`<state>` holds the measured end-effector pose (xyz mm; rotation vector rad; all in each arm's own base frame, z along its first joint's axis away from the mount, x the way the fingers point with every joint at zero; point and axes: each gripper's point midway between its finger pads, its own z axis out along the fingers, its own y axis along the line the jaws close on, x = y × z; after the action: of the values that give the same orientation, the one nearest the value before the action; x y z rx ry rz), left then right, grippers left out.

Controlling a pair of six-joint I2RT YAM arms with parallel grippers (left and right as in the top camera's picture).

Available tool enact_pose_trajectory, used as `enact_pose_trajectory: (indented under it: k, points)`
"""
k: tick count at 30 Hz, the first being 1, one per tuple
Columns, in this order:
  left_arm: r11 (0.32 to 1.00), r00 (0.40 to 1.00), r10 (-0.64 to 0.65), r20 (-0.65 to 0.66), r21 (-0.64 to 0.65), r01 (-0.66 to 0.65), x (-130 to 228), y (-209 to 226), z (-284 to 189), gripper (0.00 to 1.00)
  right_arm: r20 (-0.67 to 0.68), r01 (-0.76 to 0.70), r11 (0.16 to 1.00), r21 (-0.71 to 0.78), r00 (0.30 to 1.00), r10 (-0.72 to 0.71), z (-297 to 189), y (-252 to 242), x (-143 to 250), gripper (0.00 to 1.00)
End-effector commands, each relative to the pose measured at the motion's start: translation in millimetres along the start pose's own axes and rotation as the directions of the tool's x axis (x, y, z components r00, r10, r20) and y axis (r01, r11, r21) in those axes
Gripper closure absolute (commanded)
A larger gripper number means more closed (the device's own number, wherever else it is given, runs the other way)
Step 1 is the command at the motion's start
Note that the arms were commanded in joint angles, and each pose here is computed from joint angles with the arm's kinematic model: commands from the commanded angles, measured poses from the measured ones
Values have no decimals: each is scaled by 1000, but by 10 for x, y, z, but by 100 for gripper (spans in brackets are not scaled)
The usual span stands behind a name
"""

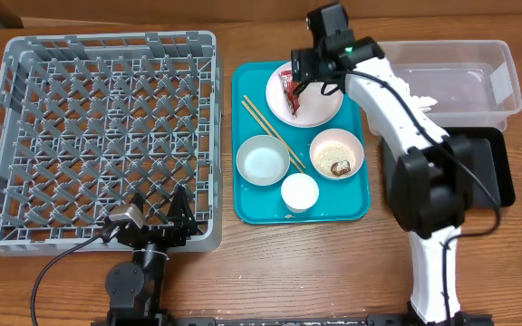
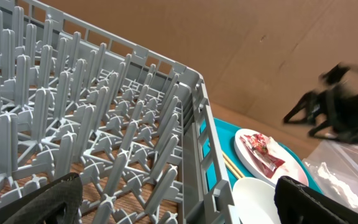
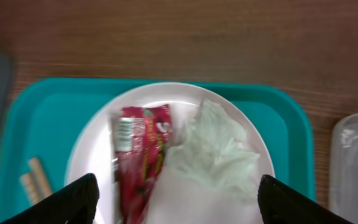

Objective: Sort waste into correct bins and load items into the dishwasher

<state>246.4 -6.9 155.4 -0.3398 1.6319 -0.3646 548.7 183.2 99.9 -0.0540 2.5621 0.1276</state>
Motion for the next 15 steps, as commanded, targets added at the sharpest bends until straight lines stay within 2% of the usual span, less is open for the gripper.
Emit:
enact_pose_trajectory:
  k: [1,7,9,12,15]
  points:
    - [1000,1000,-6,3,-10,6,-1,25,0,0,-20,-55,997,48,998,56,270,-129,103,17]
    - [1000,1000,-7,3,-10,7,-1,25,0,0,-32,-56,997,54,998,58,538,-158,197,17]
    - [1000,1000,-7,3,-10,7,-1,25,0,0,-42,-55,997,58,997,57,608,-165,245,23]
    - [1000,1000,-6,3,-10,6,-1,25,0,0,-67,-54,997,63,996,58,707,-177,339,39]
    - [1000,1000,-7,3,-10,7,-1,25,0,0,-111,-50,997,63,992,57,807,-184,483,43]
